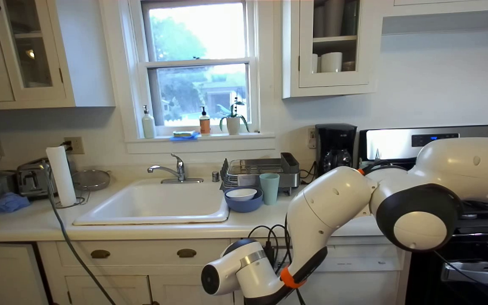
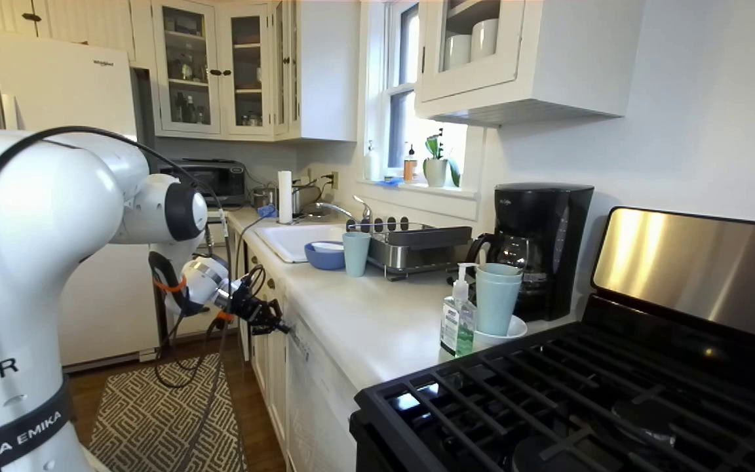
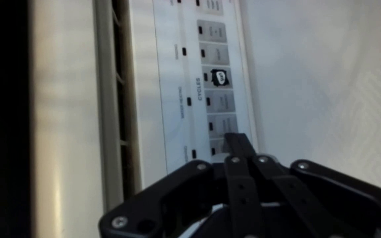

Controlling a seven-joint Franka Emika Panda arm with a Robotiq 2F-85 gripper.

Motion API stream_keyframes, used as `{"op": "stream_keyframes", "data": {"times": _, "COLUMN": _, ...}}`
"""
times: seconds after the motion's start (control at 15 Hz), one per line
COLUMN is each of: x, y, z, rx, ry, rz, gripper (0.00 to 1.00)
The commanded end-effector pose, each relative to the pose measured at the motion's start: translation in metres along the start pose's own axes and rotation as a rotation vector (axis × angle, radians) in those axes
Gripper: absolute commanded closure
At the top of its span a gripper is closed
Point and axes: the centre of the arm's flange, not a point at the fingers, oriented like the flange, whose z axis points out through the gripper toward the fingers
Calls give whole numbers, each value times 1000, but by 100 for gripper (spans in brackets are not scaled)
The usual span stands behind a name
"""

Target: Press a button on the dishwasher

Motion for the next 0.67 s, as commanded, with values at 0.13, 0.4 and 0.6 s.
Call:
{"op": "stream_keyframes", "data": {"times": 0.13, "x": 39, "y": -16, "z": 49, "rx": 6, "ry": 49, "rz": -9, "gripper": 100}}
{"op": "stream_keyframes", "data": {"times": 0.4, "x": 36, "y": -12, "z": 41, "rx": 8, "ry": 52, "rz": 6, "gripper": 100}}
{"op": "stream_keyframes", "data": {"times": 0.6, "x": 18, "y": -9, "z": 19, "rx": 112, "ry": -31, "rz": -98, "gripper": 100}}
